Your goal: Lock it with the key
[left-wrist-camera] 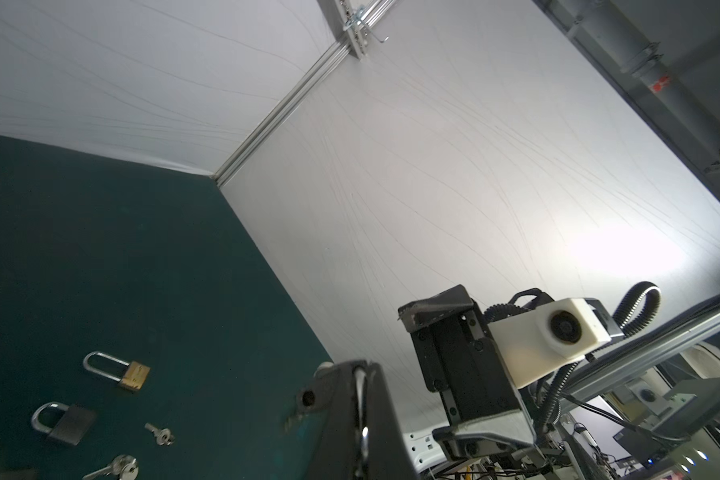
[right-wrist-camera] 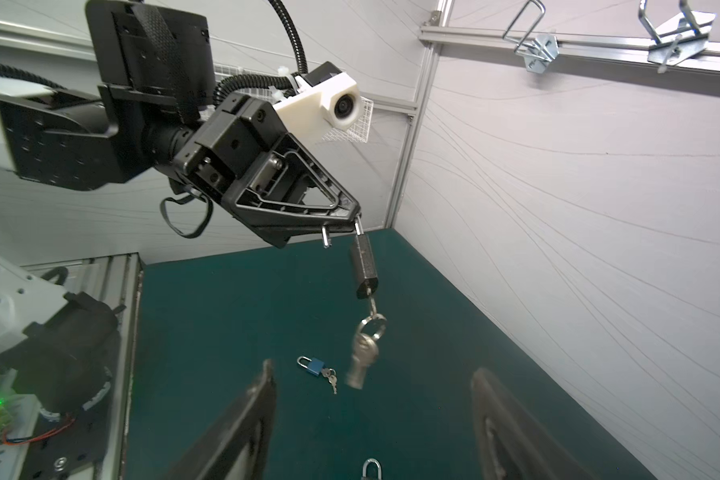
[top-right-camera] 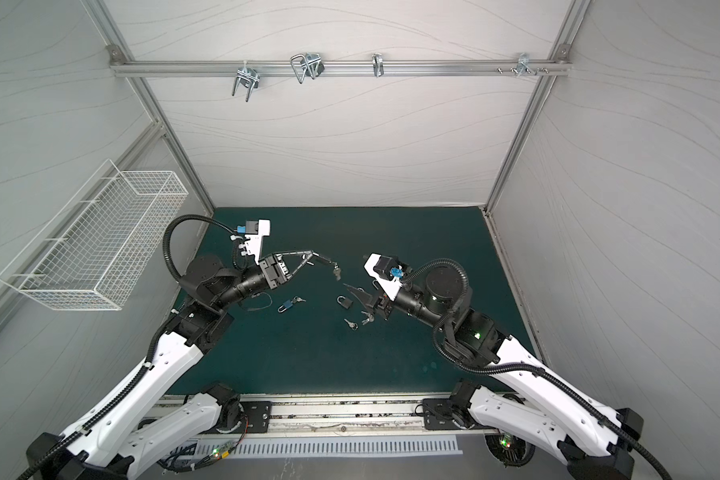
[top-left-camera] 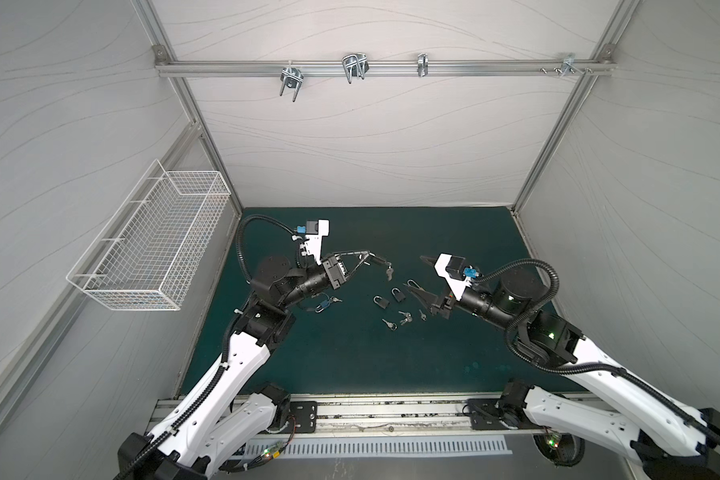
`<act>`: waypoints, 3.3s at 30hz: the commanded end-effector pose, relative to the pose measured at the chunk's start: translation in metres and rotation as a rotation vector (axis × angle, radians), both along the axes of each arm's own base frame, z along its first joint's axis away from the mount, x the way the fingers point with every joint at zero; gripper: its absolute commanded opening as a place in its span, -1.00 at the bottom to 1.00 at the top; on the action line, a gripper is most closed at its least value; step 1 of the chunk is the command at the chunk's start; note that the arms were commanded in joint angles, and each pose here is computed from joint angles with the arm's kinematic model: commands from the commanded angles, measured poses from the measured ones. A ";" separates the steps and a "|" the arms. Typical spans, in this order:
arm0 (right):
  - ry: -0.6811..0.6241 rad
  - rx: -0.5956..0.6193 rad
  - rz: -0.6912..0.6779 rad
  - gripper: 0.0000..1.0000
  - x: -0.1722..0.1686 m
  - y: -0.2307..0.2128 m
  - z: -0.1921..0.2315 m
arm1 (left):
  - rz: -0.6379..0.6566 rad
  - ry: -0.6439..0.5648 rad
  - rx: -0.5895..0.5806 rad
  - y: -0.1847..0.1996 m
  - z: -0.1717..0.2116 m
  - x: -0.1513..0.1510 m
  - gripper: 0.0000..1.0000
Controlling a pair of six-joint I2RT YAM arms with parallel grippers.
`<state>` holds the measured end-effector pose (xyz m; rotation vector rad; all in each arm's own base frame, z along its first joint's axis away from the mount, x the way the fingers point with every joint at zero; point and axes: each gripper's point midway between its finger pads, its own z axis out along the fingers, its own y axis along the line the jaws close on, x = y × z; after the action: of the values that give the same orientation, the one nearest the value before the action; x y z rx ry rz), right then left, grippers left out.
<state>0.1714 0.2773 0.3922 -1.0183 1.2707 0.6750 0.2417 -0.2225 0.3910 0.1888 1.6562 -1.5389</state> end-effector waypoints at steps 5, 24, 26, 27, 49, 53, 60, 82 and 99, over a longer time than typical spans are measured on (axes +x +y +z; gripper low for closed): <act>0.100 0.192 0.306 0.42 -0.009 0.000 0.057 | -0.071 -0.177 -0.140 0.002 0.068 -0.025 -1.00; 0.147 0.150 0.301 0.27 -0.006 0.035 0.053 | -0.171 -0.239 -0.211 -0.018 0.091 -0.044 -1.00; 0.163 0.149 0.315 0.26 -0.008 0.037 0.051 | -0.183 -0.248 -0.212 -0.020 0.092 -0.045 -1.00; 0.175 0.155 0.316 0.26 -0.007 0.038 0.051 | -0.186 -0.251 -0.215 -0.020 0.093 -0.046 -1.00; 0.328 0.229 0.343 -0.45 -0.004 0.043 0.055 | -0.191 -0.262 -0.215 -0.018 0.093 -0.057 -1.00; 0.325 0.245 0.342 -0.36 -0.006 0.040 0.059 | -0.184 -0.255 -0.217 -0.018 0.091 -0.055 -1.00; 0.324 0.248 0.327 -0.43 -0.005 0.038 0.056 | -0.183 -0.257 -0.216 -0.019 0.091 -0.055 -1.00; 0.392 0.280 0.380 -0.97 -0.020 0.032 0.067 | -0.161 -0.273 -0.183 -0.017 0.088 -0.056 -1.00; 0.767 0.433 0.567 -1.00 -0.028 0.044 0.094 | -0.185 -0.426 -0.071 -0.017 0.099 -0.075 -1.00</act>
<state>0.1477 0.3258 0.4581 -0.7960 1.4494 1.7335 0.1874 -0.2434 0.4674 0.5028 1.3682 -1.5799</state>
